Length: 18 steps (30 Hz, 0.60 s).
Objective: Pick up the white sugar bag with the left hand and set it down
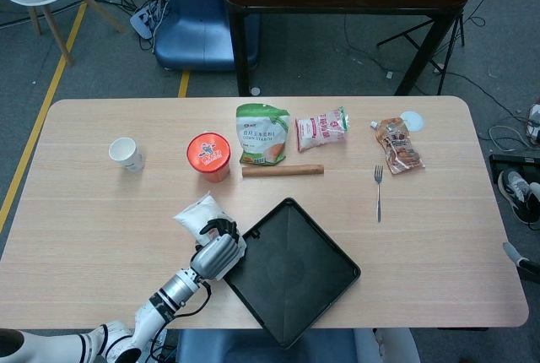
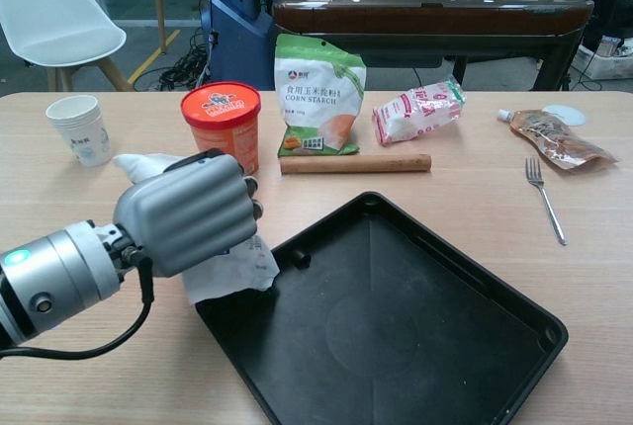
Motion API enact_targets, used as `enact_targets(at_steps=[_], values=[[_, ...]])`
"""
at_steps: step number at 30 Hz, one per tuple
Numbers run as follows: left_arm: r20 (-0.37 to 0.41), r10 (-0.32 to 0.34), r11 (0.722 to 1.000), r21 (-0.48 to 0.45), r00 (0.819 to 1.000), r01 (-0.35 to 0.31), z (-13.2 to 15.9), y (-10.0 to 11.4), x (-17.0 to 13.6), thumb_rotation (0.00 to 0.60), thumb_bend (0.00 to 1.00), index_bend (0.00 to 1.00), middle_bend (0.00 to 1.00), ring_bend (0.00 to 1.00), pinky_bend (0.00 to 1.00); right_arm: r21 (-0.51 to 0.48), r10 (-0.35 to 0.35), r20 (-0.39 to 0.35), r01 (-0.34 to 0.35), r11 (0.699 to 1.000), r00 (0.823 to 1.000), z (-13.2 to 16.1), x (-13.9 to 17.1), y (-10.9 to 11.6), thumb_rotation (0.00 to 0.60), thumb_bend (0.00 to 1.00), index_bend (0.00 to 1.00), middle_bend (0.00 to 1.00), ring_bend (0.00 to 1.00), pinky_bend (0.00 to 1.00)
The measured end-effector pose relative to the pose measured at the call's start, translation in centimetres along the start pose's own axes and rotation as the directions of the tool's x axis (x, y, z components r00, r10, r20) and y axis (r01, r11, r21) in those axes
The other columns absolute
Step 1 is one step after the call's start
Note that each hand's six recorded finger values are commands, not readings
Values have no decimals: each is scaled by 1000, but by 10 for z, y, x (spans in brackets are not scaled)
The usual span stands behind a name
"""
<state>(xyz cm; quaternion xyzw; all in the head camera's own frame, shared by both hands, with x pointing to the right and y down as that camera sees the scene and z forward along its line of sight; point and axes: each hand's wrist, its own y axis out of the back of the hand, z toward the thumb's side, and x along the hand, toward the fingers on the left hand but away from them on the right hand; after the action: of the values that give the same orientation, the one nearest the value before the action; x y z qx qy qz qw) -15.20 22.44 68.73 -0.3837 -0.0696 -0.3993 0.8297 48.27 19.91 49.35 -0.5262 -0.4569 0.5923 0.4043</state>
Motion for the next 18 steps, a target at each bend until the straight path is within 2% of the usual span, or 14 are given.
enact_targets(at_steps=[6,11,15,18], values=[[-8,-5,999,-53,1000,4,-5,0,1,600,242,553,637,623,760,-2,1,1,-1,1000,1000,0,1,0,600,113,75,165,35,66],[-14,1,987,-162,1000,-3,-10,1,5,600,242,552,637,623,760,-1,-1,3,1,1000,1000,0,1,0,600,113,75,165,35,66],[-20,8,959,-283,1000,-13,-15,0,11,600,243,551,637,623,760,-1,1,4,-1,1000,1000,0,0,-1,600,113,75,165,35,66],[-36,11,924,-380,999,-24,-20,-2,17,600,242,551,637,623,760,-1,3,4,-3,1000,1000,1,-1,-2,600,112,75,165,35,65]])
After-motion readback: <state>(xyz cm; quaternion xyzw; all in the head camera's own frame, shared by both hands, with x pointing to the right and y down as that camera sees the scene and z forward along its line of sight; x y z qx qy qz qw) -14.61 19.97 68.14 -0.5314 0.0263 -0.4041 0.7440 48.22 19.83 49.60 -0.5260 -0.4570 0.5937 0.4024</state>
